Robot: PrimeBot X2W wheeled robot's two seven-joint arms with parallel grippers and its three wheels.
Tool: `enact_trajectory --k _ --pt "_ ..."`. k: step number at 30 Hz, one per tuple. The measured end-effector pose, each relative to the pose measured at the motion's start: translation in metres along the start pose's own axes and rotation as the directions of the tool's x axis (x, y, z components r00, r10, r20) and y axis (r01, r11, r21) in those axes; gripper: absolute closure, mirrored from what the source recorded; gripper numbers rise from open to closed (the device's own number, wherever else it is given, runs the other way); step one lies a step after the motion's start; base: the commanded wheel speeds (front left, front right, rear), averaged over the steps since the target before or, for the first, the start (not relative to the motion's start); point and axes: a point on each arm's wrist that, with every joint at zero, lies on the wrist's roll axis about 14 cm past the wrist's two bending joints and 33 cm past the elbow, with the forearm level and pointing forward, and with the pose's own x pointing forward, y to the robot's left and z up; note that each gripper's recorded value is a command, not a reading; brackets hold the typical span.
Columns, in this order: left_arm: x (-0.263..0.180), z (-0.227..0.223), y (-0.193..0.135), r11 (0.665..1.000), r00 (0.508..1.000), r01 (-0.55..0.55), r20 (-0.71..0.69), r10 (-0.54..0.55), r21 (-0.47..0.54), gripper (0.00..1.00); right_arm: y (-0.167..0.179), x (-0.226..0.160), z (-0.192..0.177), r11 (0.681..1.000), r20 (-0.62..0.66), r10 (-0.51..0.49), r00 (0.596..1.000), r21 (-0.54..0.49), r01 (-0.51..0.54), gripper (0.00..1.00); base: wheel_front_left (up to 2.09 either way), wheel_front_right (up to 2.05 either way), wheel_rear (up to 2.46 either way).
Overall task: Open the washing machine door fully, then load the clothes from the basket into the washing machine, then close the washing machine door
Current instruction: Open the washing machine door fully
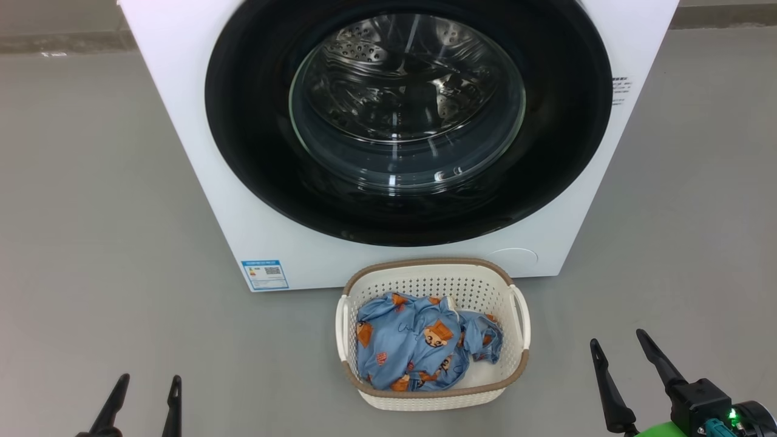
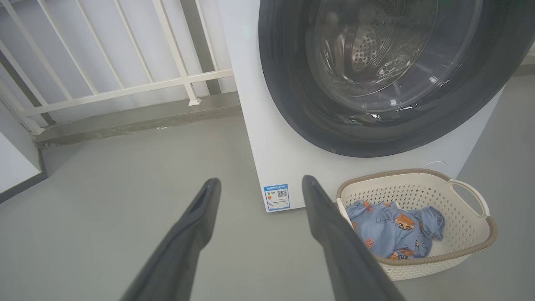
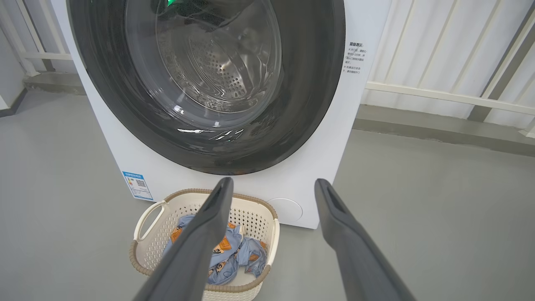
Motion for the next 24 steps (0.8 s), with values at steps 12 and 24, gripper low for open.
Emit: enact_trajectory --k 12,24 --pt "0.0007 -0.0013 0.0002 1.0 1.0 0.001 -0.004 -0.001 -0.001 0.0 -0.0001 0.0 -0.0013 1.0 -0.004 -0.002 1.0 0.002 0.002 0.0 1.04 1.04 -2.08" --pt "0.0019 -0.0006 -0.0004 1.0 1.0 -0.006 0.0 0.006 -0.026 0.0 -0.0005 0.0006 -0.0027 1.0 -0.008 -0.003 1.0 0.002 0.003 0.0 1.13 1.13 -2.25"
